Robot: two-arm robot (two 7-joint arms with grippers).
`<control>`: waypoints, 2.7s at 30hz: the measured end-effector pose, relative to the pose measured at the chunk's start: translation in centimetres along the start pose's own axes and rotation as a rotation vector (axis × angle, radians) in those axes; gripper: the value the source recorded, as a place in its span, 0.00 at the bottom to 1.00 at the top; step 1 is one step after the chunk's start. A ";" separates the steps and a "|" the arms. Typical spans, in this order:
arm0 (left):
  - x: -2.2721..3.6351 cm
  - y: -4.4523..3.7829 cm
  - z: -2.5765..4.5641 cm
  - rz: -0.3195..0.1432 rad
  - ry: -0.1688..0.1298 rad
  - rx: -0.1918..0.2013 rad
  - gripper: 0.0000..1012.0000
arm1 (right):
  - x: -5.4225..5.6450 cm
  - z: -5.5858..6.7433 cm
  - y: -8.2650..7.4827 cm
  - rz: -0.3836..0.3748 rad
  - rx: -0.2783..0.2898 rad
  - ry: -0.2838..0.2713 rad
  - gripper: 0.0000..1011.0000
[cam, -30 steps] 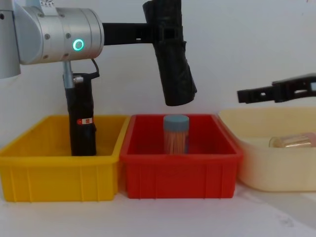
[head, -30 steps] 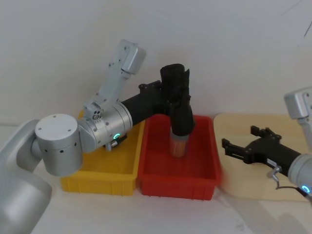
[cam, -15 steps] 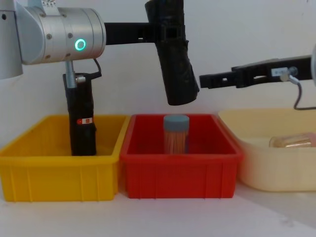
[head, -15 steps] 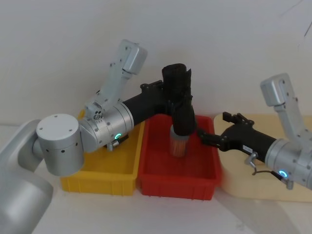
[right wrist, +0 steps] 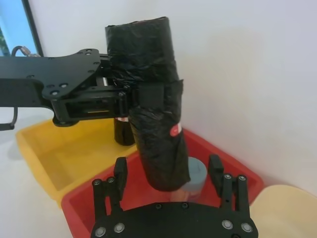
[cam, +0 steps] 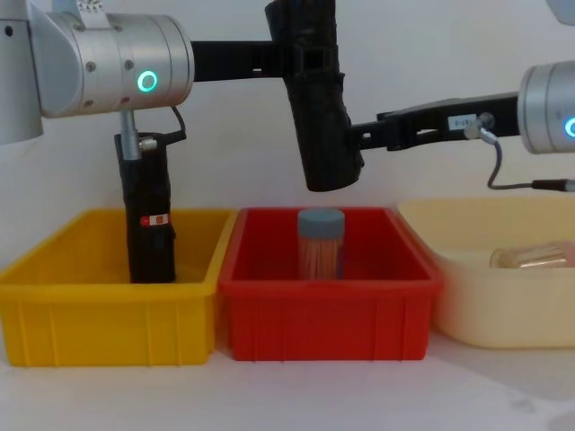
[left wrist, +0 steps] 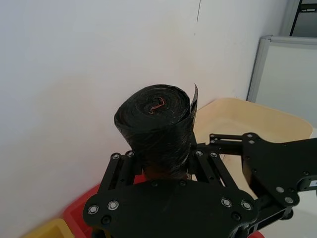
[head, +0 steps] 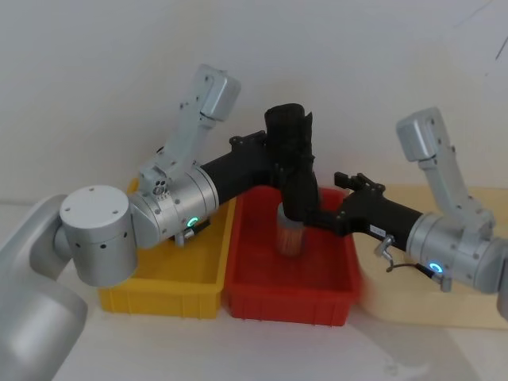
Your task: Pick up the garbage bag with the one hand and transfer it to the other hand.
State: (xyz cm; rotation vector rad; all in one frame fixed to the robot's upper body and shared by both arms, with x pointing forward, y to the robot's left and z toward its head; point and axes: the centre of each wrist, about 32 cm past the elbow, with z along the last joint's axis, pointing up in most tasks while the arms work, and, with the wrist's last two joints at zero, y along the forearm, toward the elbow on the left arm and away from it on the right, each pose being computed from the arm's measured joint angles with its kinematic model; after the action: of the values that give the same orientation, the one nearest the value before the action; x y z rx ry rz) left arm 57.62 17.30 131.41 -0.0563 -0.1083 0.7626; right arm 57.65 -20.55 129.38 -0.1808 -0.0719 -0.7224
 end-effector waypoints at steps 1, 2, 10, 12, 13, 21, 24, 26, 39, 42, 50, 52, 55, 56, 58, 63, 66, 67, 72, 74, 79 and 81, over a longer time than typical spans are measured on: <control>0.00 0.00 0.00 0.000 0.000 0.000 0.46 | 0.0 0.0 0.0 0.000 0.000 0.000 0.99; 0.00 0.00 0.00 0.000 0.000 0.000 0.46 | 0.1 0.1 0.2 0.007 0.002 0.001 0.99; 0.00 0.00 0.00 -0.001 0.000 -0.001 0.46 | 0.6 0.3 1.4 0.030 0.009 0.004 0.99; 0.00 0.00 0.00 -0.001 0.000 -0.001 0.46 | 0.8 0.3 1.7 0.036 0.011 0.005 0.99; 0.00 -0.01 0.00 -0.001 0.000 -0.001 0.46 | 1.0 0.3 2.0 0.038 0.011 0.006 0.99; 0.00 0.00 0.01 -0.001 -0.001 -0.001 0.46 | 1.7 0.2 3.2 0.051 0.005 0.013 0.99; 0.00 0.00 0.01 -0.001 0.000 -0.001 0.46 | 2.0 0.1 3.6 0.060 0.000 0.016 0.99; 0.00 0.00 0.00 -0.001 0.000 -0.001 0.46 | 2.2 0.0 4.0 0.067 -0.005 0.019 0.99; 0.00 0.00 0.00 -0.001 0.000 -0.001 0.46 | 2.7 -0.3 5.1 0.089 -0.019 0.026 0.87; 0.00 0.00 0.00 -0.001 0.000 -0.001 0.46 | 2.7 -0.3 5.2 0.091 -0.020 0.027 0.78; 0.00 0.00 0.00 0.000 0.000 -0.001 0.46 | 2.8 -0.3 5.4 0.096 -0.022 0.028 0.55; 0.00 0.00 0.00 0.000 0.000 -0.001 0.46 | 2.8 -0.3 5.4 0.096 -0.022 0.028 0.53; 0.00 0.00 0.00 0.000 0.000 -0.001 0.46 | 2.8 -0.3 5.3 0.096 -0.022 0.028 0.52; 0.00 0.00 0.01 -0.001 0.000 -0.001 0.49 | 2.8 -0.3 5.3 0.096 -0.021 0.028 0.52; 0.00 -0.01 0.01 -0.001 0.000 -0.001 0.52 | 2.8 -0.3 5.3 0.095 -0.021 0.028 0.52; 0.00 0.00 0.00 0.000 0.000 -0.001 0.66 | 2.8 -0.4 5.0 0.083 -0.022 0.034 0.51; 0.00 0.00 0.01 0.000 0.000 -0.001 0.76 | 2.8 -0.4 4.8 0.072 -0.027 0.038 0.51; 0.00 0.00 0.00 0.000 0.000 -0.001 0.78 | 2.8 -0.4 4.7 0.068 -0.027 0.039 0.51; 0.00 0.00 0.00 0.000 0.000 -0.001 0.91 | 2.8 -0.6 4.1 0.034 -0.036 0.049 0.51; 0.00 0.00 0.00 0.000 0.000 -0.001 0.96 | 2.8 -0.7 3.9 0.022 -0.040 0.052 0.51; 0.00 0.00 0.01 0.000 0.000 -0.001 0.99 | 3.0 -0.9 3.0 -0.033 -0.053 0.062 0.51; 0.00 0.00 0.01 0.000 0.000 -0.001 0.99 | 3.0 -1.0 2.7 -0.052 -0.058 0.065 0.51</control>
State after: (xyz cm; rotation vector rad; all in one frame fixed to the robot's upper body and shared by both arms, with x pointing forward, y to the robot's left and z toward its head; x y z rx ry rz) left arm 57.62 17.30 131.41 -0.0570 -0.1090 0.7622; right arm 61.75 -20.70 128.41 -0.2113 0.0065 -0.7822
